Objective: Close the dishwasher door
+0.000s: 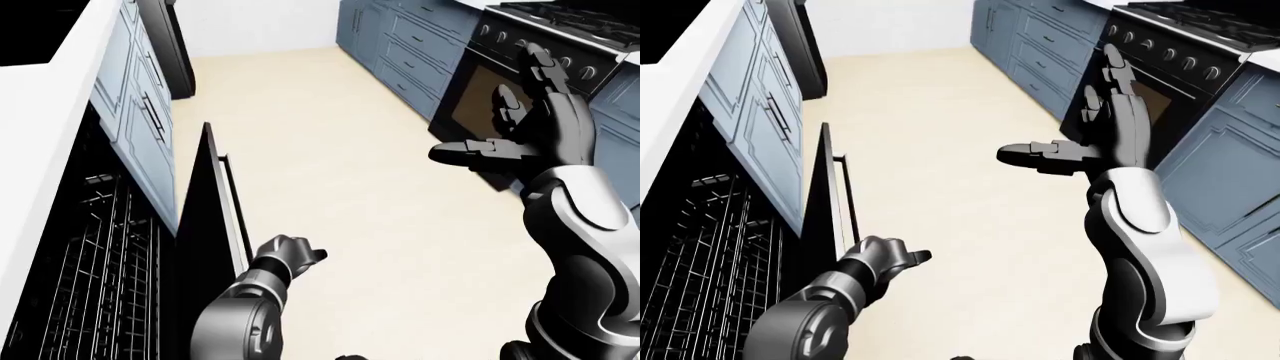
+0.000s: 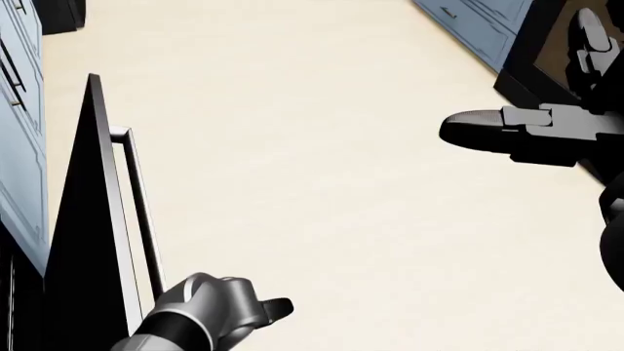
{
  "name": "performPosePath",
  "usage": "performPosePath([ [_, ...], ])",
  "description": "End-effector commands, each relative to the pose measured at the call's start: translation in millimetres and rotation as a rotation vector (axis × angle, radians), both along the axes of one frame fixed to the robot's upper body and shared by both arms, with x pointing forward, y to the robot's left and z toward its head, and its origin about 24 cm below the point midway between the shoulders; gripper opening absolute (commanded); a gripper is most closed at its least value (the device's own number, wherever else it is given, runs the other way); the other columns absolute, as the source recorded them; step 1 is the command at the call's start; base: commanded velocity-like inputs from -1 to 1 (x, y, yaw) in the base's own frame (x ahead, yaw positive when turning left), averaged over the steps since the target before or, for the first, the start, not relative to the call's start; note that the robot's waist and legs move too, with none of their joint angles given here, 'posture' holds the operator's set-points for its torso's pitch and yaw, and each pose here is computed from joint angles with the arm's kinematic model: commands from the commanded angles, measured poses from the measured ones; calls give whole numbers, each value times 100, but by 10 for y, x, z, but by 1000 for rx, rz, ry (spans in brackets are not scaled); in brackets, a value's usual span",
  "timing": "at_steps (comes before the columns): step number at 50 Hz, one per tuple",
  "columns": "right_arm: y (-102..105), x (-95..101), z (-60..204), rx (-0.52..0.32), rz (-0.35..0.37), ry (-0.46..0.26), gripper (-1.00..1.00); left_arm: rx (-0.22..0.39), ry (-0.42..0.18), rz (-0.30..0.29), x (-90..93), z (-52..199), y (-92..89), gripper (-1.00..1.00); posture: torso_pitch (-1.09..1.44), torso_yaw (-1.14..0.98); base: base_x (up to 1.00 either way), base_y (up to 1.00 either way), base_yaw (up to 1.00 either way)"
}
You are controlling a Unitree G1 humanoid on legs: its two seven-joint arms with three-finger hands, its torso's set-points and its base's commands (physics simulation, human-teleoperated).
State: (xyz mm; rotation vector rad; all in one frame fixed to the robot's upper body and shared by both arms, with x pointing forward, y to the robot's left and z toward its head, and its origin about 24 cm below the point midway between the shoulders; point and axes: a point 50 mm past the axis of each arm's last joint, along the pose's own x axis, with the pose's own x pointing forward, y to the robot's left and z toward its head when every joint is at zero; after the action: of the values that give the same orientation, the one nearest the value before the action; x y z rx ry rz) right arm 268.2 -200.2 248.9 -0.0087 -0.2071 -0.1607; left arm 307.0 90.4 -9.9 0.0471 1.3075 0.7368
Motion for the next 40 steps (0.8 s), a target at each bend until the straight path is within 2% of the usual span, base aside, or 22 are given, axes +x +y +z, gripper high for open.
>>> performPosePath([
  [1, -7, -50, 137, -10, -9, -81, 100, 200, 33, 56, -4, 26, 295, 100, 94, 0, 0, 0, 0],
  [7, -12, -51, 143, -9, -10, -82, 100, 280, 86, 78, -60, 12, 366, 100, 94, 0, 0, 0, 0],
  [8, -11, -50, 142, -9, -10, -82, 100, 268, 88, 74, -62, 5, 364, 100, 94, 0, 0, 0, 0],
  [19, -5, -40, 127, -9, -8, -79, 100, 304, 100, 117, -76, 7, 434, 100, 94, 0, 0, 0, 0],
  [40, -2, -52, 134, -10, -10, -78, 100, 255, 91, 169, -80, -26, 556, 100, 94, 0, 0, 0, 0],
])
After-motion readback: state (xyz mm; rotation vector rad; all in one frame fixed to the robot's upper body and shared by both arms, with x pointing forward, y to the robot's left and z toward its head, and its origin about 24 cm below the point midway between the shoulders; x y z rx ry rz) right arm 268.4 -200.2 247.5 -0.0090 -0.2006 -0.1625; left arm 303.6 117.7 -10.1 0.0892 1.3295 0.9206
